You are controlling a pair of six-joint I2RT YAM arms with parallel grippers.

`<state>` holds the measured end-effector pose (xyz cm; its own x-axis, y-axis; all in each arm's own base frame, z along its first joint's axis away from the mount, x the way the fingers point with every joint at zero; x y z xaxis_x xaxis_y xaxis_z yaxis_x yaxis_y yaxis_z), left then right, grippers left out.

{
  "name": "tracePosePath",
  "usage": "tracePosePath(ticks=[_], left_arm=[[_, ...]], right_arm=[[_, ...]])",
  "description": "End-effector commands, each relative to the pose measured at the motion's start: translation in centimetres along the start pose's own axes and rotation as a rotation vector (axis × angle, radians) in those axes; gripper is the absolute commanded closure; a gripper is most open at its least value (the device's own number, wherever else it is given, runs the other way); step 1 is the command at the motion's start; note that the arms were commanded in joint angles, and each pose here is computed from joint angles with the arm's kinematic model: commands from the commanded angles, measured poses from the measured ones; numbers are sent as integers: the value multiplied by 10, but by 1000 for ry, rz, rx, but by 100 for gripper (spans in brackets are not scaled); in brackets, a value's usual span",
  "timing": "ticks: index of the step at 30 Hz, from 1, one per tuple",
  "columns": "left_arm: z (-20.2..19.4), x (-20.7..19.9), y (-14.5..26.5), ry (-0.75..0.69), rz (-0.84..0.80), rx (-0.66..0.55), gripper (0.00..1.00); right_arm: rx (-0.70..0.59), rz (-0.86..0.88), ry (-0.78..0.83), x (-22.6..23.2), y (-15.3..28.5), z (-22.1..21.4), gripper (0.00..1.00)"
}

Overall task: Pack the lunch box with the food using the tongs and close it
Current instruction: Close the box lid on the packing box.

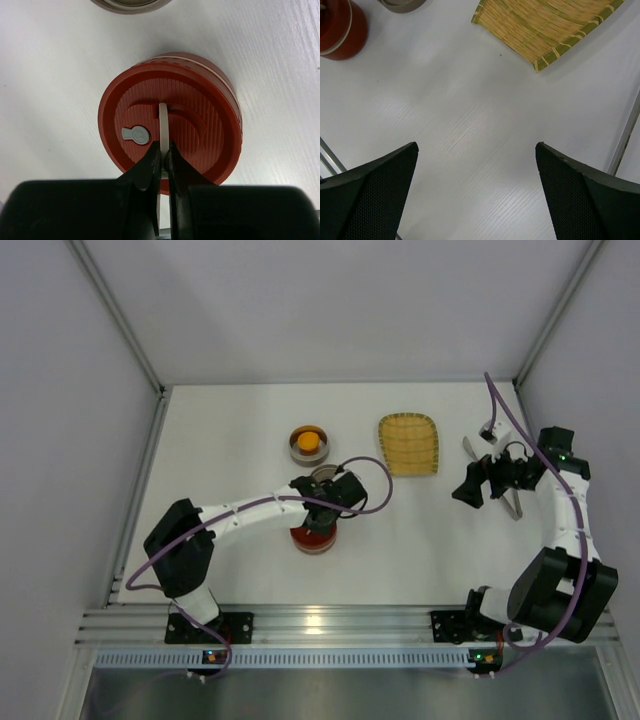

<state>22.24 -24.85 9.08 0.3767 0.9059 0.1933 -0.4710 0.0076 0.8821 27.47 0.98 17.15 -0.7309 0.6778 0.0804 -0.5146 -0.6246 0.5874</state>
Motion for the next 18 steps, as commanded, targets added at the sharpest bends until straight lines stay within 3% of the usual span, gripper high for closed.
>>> tracePosePath(ticks=[1, 6, 13, 16, 18], left_arm=[[-12, -1, -13, -145, -32, 33, 100], [-24, 3, -22, -424, -89, 64, 100], [-65, -31, 14, -679, -588, 59, 100], [-85, -31, 28, -845, -755, 62, 100], [-95, -30, 37, -882, -818, 65, 100]], right_arm=[[-52, 22, 20, 0, 1, 5, 1], [-57, 28, 17, 1, 2, 7, 1], [-49, 32, 29, 2, 4, 8, 1], [-49, 35, 30, 2, 5, 9, 0], [-53, 37, 30, 2, 5, 11, 1]])
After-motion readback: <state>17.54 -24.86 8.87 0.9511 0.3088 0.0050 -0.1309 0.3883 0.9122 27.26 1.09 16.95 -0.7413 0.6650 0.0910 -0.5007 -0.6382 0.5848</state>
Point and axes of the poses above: each gripper's point midway between its finger pads, its own y axis back along the fingers, its own x axis along the line the jaws close on, z = x × y, the point moved 1 cm from there along y, back along the fingers, and after that the axes turned 7 degrees about y, right-handed, at the moved point
